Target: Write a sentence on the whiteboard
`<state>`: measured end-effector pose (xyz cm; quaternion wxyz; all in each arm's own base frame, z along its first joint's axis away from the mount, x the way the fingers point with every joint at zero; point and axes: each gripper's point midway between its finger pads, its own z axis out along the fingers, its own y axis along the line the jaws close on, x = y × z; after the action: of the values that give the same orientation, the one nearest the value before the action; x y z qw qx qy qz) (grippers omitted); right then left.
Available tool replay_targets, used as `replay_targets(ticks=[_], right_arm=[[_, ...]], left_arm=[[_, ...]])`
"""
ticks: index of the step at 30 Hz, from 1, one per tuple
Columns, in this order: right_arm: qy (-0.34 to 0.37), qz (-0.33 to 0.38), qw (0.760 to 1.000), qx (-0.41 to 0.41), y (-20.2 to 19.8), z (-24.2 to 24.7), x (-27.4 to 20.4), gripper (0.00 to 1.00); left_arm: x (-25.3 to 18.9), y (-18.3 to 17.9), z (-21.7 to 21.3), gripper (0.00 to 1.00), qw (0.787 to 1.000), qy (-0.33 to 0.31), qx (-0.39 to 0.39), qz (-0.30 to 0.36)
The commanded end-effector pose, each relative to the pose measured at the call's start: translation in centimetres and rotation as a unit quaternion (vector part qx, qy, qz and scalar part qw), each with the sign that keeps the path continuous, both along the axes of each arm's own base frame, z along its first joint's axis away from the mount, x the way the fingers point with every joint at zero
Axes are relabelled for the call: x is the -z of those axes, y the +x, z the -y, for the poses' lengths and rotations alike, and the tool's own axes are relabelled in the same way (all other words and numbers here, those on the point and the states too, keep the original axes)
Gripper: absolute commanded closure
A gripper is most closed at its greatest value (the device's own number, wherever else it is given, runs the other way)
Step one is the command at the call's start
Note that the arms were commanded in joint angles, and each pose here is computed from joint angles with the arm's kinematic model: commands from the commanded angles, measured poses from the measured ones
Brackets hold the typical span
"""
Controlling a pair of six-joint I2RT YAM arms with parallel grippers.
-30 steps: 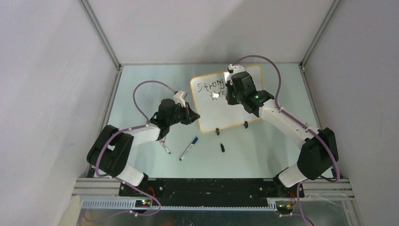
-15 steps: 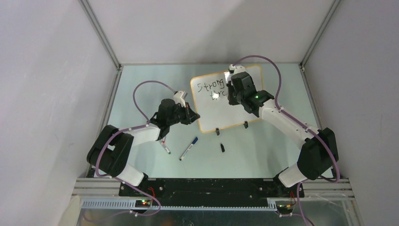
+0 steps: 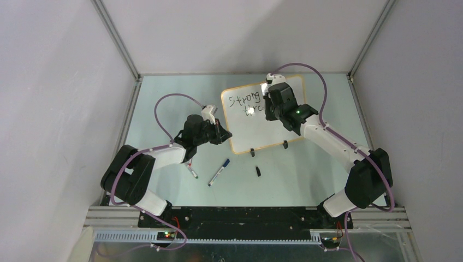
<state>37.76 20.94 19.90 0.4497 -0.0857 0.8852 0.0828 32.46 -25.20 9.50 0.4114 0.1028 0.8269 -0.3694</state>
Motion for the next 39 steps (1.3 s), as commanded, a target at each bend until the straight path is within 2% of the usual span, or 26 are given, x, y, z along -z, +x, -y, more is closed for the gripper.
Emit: replay_targets(ticks=[1, 39], right_arm=[[0.013, 0.038, 0.999, 0.02, 1.9, -0.2, -2.3, 1.0], [0.021, 0.026, 0.999, -0.009, 1.3, -2.0, -2.9, 1.0]], left_arm=[[-0.7, 0.1, 0.3, 1.0, 1.0, 0.019, 0.01, 0.021], [-0.8, 0.1, 0.2, 1.0, 0.999, 0.021, 0.008, 0.023]])
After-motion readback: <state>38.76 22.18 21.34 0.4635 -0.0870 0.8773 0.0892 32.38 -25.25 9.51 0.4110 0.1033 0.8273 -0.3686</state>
